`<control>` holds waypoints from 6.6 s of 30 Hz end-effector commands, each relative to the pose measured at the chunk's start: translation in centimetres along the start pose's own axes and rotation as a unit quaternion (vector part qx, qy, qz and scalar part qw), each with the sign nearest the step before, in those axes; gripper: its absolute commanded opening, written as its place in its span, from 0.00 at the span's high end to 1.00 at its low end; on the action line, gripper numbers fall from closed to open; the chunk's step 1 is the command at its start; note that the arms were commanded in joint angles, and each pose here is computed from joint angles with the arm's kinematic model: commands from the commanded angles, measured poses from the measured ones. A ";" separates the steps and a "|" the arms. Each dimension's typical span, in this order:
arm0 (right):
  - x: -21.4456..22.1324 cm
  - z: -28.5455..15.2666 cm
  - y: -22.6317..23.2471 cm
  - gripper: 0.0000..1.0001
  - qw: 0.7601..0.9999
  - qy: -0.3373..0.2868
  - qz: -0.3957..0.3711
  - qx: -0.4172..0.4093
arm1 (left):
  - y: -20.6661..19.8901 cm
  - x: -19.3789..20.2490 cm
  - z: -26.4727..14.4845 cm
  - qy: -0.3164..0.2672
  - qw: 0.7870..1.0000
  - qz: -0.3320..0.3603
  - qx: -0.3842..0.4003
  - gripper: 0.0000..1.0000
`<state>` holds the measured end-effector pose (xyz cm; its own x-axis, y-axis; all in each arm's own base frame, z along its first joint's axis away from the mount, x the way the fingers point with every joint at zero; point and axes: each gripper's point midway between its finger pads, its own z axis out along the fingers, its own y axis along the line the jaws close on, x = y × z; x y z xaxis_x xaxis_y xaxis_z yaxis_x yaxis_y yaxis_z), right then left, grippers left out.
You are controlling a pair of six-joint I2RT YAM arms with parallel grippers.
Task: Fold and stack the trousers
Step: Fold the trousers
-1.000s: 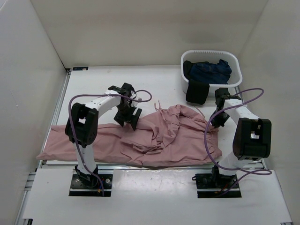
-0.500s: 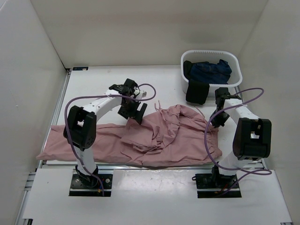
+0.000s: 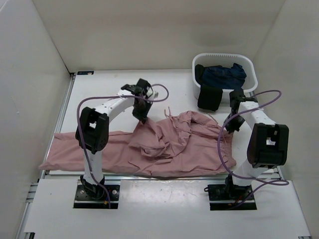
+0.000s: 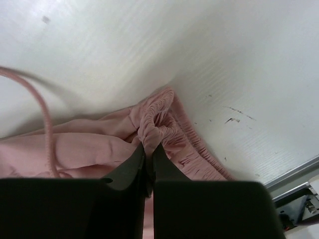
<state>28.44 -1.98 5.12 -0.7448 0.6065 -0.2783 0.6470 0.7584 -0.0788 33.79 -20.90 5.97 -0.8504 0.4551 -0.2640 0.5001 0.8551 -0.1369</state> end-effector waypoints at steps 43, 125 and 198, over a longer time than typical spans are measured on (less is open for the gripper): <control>-12.7 -14.0 -4.5 1.00 0.969 -0.130 0.178 -0.112 | 30.7 14.3 -31.2 -0.288 0.763 -0.377 -0.440 0.86; -2.1 1.2 -0.1 0.01 0.972 -0.059 0.186 -0.128 | 23.7 27.6 -7.2 0.060 0.862 -0.373 -0.337 0.05; -6.7 -4.8 -6.9 0.97 0.979 -0.127 0.139 -0.083 | 19.3 24.6 -4.7 0.152 0.912 -0.270 -0.269 0.00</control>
<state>27.19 -9.56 13.42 -0.5333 0.6195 -0.5760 0.7454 0.6662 0.0263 21.11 7.43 2.07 -0.9962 -0.0843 0.0200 -0.0742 0.9494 0.3051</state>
